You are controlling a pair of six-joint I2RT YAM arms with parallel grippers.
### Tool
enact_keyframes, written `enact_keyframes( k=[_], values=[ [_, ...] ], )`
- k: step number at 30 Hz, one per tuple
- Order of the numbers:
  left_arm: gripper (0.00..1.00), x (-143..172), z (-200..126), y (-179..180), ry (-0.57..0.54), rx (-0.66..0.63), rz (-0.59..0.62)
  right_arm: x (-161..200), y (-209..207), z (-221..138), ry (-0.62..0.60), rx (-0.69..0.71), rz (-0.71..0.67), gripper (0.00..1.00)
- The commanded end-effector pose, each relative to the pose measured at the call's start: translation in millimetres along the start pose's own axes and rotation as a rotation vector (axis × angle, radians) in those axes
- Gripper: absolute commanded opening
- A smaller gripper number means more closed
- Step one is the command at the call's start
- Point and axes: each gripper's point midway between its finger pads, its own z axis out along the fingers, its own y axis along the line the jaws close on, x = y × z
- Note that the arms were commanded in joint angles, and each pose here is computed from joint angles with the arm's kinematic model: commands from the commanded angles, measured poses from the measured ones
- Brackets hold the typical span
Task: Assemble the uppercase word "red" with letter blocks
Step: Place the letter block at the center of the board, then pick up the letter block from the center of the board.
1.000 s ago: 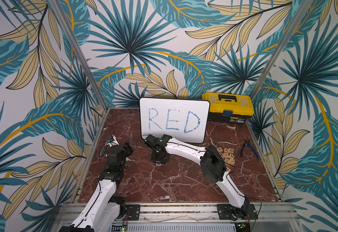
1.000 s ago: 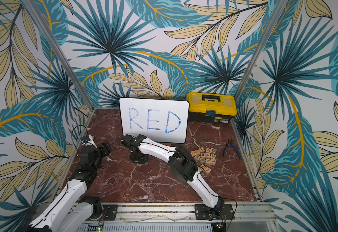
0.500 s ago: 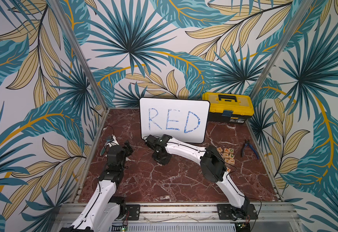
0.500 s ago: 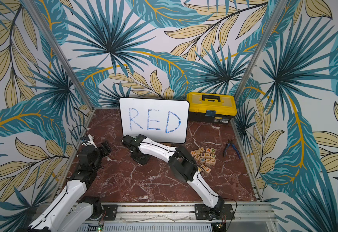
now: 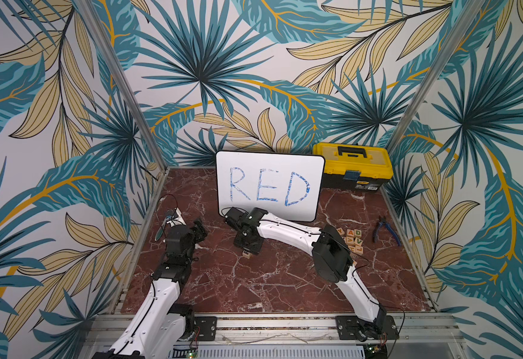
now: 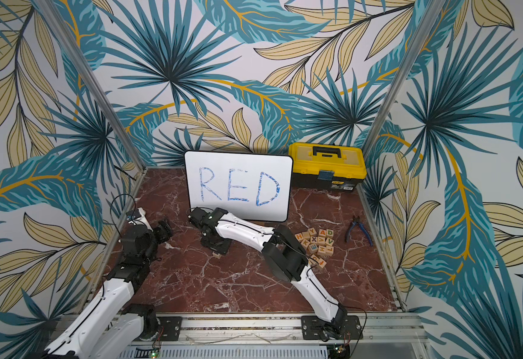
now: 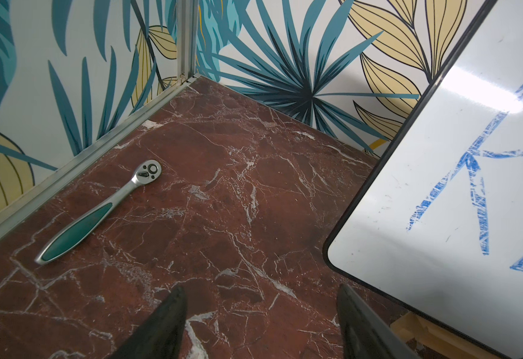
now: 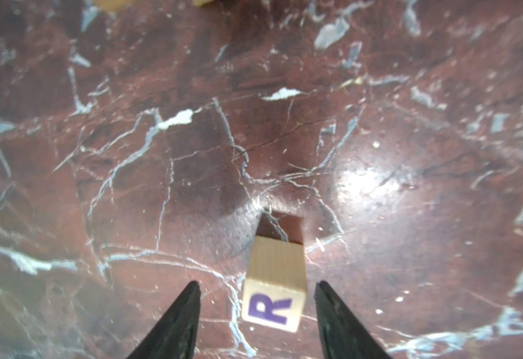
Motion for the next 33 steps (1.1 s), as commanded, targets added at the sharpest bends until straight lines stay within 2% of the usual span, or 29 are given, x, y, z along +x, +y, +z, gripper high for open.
enact_keyframes(
  k=[1, 7, 10, 13, 18, 21, 23, 25, 28, 33],
  values=[
    [0.75, 3.7, -5.5, -9.4, 0.031, 0.025, 0.036, -17.0, -14.9, -43.9, -0.080, -0.027, -0.167, 0.60],
    [0.75, 27.0, -20.0, -44.5, 0.142, 0.105, 0.113, -50.9, -43.6, -99.0, -0.260, -0.036, -0.437, 0.60],
    [0.75, 44.0, -28.9, -56.2, 0.220, 0.135, 0.151, -62.5, -55.3, -112.6, -0.301, -0.028, -0.564, 0.59],
    [0.75, 56.1, -36.4, -56.6, 0.274, 0.138, 0.179, -58.6, -58.5, -106.0, -0.268, -0.033, -0.721, 0.57],
    [0.76, 53.0, -39.4, -49.3, 0.252, 0.118, 0.177, -3.1, -40.0, -74.9, -0.054, -0.190, -1.120, 0.56],
    [0.76, 56.6, -37.9, -49.1, 0.271, 0.146, 0.113, 1.4, -34.5, -64.2, -0.084, -0.159, -1.305, 0.56],
    [0.77, 59.1, -37.4, -47.6, 0.288, 0.164, 0.067, -3.1, -27.1, -63.6, -0.120, -0.156, -1.373, 0.56],
    [0.77, 59.2, -38.1, -47.3, 0.282, 0.184, 0.036, 0.2, -15.7, -66.0, -0.142, -0.212, -1.432, 0.56],
    [0.74, 60.7, -41.8, -61.7, 0.293, 0.281, 0.039, 7.2, -3.5, -61.7, -0.154, -0.285, -1.529, 0.56],
    [0.73, 86.5, -52.0, -84.7, 0.437, 0.438, 0.062, 0.7, -4.0, -35.3, -0.074, -0.189, -1.581, 0.55]
  ],
)
